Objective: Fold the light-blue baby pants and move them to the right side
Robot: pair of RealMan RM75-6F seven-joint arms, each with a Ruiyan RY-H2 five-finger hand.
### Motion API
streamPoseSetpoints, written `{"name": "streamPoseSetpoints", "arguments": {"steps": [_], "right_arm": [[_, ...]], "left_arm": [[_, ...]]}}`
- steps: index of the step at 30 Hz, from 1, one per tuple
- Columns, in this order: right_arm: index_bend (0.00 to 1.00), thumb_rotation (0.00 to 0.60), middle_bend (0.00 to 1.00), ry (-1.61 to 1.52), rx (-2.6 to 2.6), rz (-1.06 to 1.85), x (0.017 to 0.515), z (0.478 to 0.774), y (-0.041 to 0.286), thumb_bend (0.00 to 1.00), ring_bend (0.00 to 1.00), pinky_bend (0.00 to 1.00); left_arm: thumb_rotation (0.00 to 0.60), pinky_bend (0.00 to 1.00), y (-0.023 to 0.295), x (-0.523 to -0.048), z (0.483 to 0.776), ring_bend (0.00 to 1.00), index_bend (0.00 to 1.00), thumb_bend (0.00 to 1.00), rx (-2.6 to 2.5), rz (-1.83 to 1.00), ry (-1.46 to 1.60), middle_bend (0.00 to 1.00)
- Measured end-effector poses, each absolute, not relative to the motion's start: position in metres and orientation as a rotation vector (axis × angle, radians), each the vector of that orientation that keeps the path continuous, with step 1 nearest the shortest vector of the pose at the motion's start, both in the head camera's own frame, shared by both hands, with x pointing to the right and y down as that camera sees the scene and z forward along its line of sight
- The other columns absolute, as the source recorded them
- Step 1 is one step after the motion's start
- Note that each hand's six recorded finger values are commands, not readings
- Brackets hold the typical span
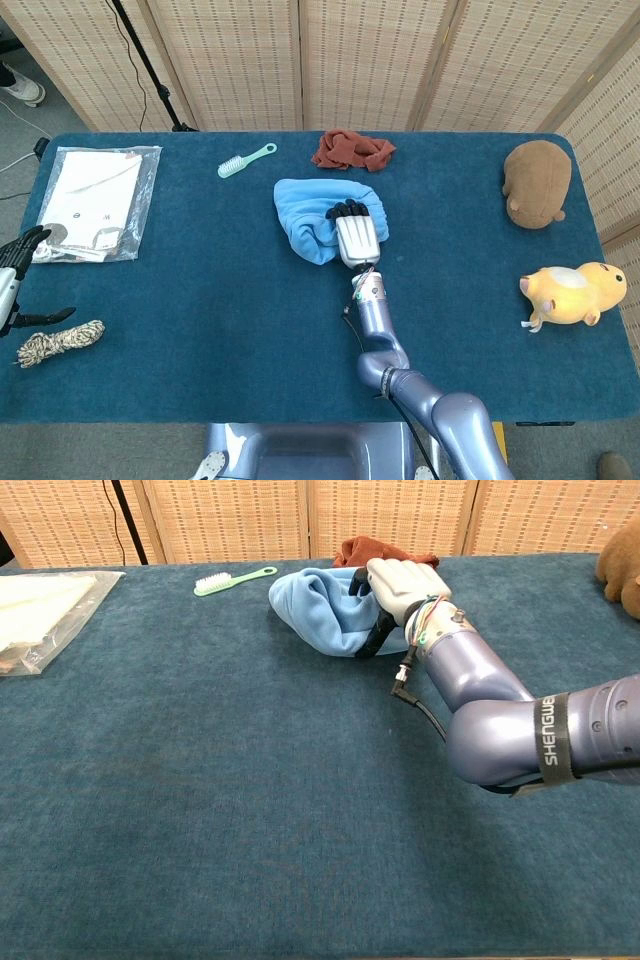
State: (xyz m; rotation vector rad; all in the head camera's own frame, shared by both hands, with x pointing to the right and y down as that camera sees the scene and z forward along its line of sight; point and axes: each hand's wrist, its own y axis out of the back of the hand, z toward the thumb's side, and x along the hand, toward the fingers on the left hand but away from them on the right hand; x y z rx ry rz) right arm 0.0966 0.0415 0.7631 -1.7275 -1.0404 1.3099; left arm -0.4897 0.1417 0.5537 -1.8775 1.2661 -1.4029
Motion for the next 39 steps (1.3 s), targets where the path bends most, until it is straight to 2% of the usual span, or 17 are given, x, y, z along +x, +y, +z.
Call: {"name": "streamPoseSetpoints", "arguments": {"steps": [2, 4, 6, 8, 9, 17, 30, 39], "right_arm": [[0.45, 0.600, 0.43, -1.049, -1.730, 1.299, 0.096, 0.762, 0.041, 0.40, 0.37, 0.59], [0.46, 0.600, 0.44, -1.046, -1.729, 1.294, 0.096, 0.762, 0.041, 0.53, 0.38, 0.59], [0.47, 0.600, 0.46, -1.041, -1.725, 1.295, 0.097, 0.763, 0.041, 0.79, 0.40, 0.60], [0.49, 0.600, 0.48, -1.049, -1.728, 1.292, 0.098, 0.762, 0.041, 0.97, 0.42, 0.62], [0.50, 0.600, 0.49, -1.052, -1.730, 1.285, 0.098, 0.762, 0.041, 1.00, 0.43, 0.64], [0.51, 0.600, 0.54, -1.066, -1.718, 1.203, 0.098, 0.753, 0.041, 1.00, 0.52, 0.81], [0.53, 0.600, 0.56, -1.217, -1.712, 0.946, 0.109, 0.712, 0.024, 1.00, 0.55, 0.86], [0.54, 0.600, 0.56, -1.235, -1.681, 0.900, 0.127, 0.699, 0.020, 1.00, 0.56, 0.88]], "left_arm": [[0.600, 0.00, 0.141, -0.490, 0.554, 0.00, 0.00, 0.00, -1.880, -1.402, 1.267, 0.00], [0.600, 0.00, 0.141, -0.490, 0.554, 0.00, 0.00, 0.00, -1.882, -1.403, 1.266, 0.00], [0.600, 0.00, 0.142, -0.490, 0.554, 0.00, 0.00, 0.00, -1.884, -1.403, 1.265, 0.00], [0.600, 0.00, 0.142, -0.490, 0.554, 0.00, 0.00, 0.00, -1.887, -1.401, 1.263, 0.00], [0.600, 0.00, 0.143, -0.489, 0.554, 0.00, 0.00, 0.00, -1.888, -1.400, 1.262, 0.00], [0.600, 0.00, 0.143, -0.487, 0.556, 0.00, 0.00, 0.00, -1.900, -1.405, 1.247, 0.00], [0.600, 0.00, 0.147, -0.483, 0.554, 0.00, 0.00, 0.00, -1.918, -1.388, 1.234, 0.00], [0.600, 0.00, 0.150, -0.480, 0.554, 0.00, 0.00, 0.00, -1.926, -1.380, 1.215, 0.00]]}}
